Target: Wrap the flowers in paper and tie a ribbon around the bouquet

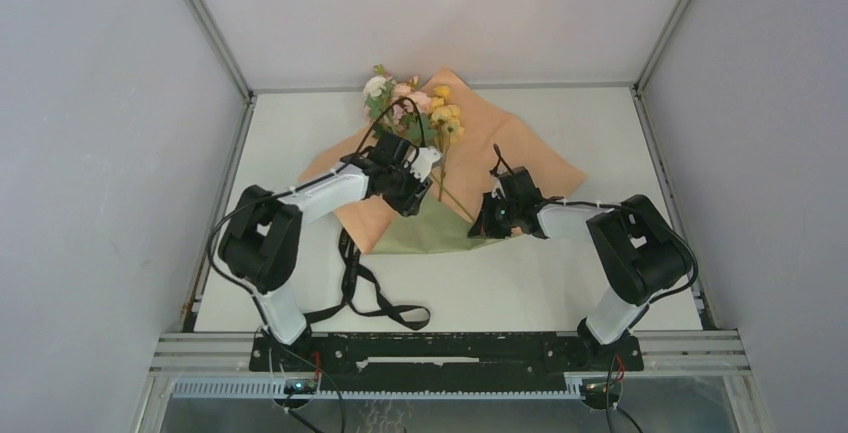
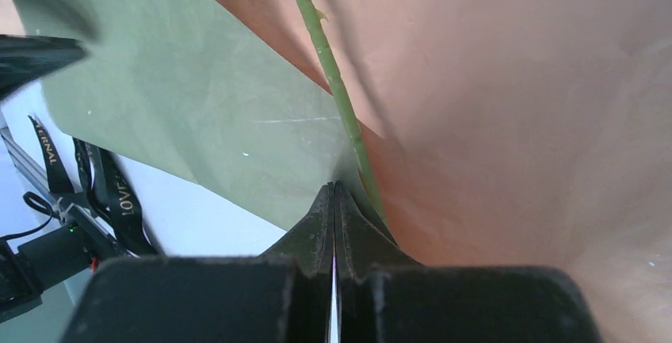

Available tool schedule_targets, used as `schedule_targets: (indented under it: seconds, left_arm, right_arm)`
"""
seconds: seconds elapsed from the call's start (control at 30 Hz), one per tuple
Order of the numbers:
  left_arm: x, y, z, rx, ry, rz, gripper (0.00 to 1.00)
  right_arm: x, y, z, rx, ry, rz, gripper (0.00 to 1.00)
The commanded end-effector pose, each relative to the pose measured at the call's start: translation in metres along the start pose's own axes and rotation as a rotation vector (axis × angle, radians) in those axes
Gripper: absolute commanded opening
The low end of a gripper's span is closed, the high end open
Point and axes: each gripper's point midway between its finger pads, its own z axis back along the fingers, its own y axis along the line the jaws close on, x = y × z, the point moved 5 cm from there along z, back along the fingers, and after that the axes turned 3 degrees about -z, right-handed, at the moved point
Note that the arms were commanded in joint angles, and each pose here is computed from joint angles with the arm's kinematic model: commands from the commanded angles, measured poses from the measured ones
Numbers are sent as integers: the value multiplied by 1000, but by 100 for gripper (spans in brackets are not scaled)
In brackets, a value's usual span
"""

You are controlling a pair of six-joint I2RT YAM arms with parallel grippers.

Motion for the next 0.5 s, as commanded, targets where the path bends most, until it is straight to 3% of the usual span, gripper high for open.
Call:
schedule_targets:
  seconds: [0.0, 0.13, 0.27, 0.47]
  left_arm:
    - [46, -6, 71, 70, -119, -97, 47]
    - [27, -55, 76, -103, -14, -171, 41]
    - [3, -86, 52, -252, 44, -226, 33]
    - [-16, -52, 12, -99, 119, -260, 26]
  right_arm:
    - [-22, -15, -4, -60, 62, -40, 0]
    - [-20, -13, -3, -50, 57, -59, 0]
    - [-21, -10, -4, -29, 68, -76, 0]
    - [-21, -10, -4, -34, 65, -78, 0]
